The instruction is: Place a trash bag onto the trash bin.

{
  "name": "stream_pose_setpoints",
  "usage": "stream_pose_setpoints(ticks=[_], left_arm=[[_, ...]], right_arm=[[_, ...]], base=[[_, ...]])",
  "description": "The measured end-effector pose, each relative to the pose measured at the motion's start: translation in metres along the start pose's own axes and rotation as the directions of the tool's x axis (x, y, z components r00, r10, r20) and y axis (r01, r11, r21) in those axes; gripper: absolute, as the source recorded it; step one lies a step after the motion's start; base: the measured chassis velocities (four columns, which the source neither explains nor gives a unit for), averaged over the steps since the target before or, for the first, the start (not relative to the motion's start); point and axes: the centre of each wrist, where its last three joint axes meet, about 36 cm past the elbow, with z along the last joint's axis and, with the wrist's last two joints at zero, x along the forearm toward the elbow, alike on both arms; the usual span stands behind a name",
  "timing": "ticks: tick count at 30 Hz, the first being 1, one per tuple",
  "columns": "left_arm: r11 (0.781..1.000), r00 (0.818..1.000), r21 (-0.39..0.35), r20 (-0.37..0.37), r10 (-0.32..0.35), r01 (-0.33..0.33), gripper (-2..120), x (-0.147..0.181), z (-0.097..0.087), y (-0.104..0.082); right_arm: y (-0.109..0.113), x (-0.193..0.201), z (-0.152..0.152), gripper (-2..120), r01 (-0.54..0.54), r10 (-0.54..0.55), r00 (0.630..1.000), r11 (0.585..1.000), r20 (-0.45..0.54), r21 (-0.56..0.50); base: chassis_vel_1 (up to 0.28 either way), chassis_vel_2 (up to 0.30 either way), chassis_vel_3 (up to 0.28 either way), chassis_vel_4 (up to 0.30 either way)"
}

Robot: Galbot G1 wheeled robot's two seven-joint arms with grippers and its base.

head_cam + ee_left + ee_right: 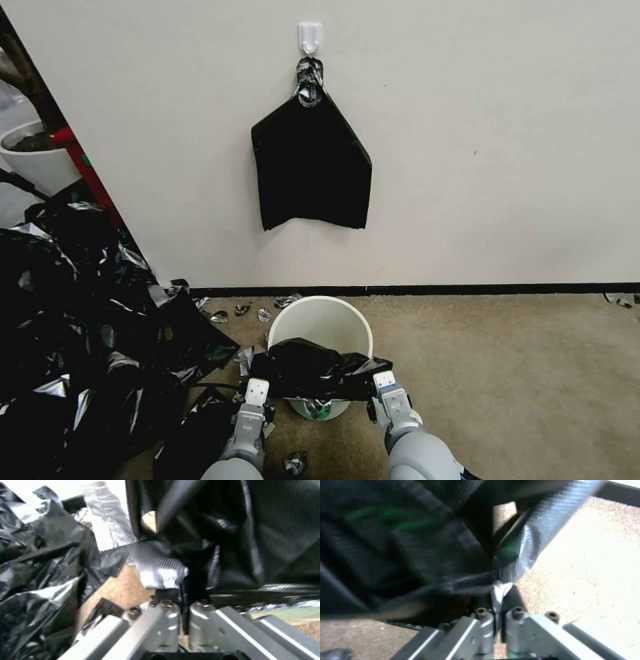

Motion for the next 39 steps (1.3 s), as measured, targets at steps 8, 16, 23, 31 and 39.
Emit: stream_pose_setpoints(ticks=[8, 16, 23, 31, 39], left_arm=[[0.999, 0.999, -0.033, -0.044, 0.016, -0.018, 33, 0.025, -0.014, 0.021], [0.998, 1.000, -0.065, -0.002, 0.013, -0.013, 65, 0.049, -0.032, 0.049], [0.999, 0.998, -0.035, 0.045, 0.037, -0.035, 86, 0.067, -0.048, 0.057], [0.997, 0.995, -0.007, 0.069, 0.077, -0.076, 100, 0.081, -0.057, 0.052], [0.993, 0.991, 0.018, 0.073, 0.115, -0.117, 100, 0.082, -0.055, 0.045]], right_arm=[[-0.003, 0.044, 0.005, 32, 0.081, -0.081, 0.997, 0.996, -0.009, -0.041], [-0.003, 0.085, 0.011, 64, 0.126, -0.126, 0.992, 0.990, -0.005, -0.060], [-0.007, 0.101, 0.005, 86, 0.140, -0.139, 0.990, 0.987, 0.020, -0.072], [-0.014, 0.115, -0.008, 100, 0.193, -0.179, 0.978, 0.972, 0.109, -0.138], [-0.012, 0.102, -0.001, 100, 0.259, -0.194, 0.953, 0.921, 0.234, -0.291]], base=[[0.000, 0.000, 0.000, 0.000], [0.000, 0.000, 0.000, 0.000], [0.000, 0.000, 0.000, 0.000], [0.000, 0.000, 0.000, 0.000], [0.000, 0.000, 0.000, 0.000]])
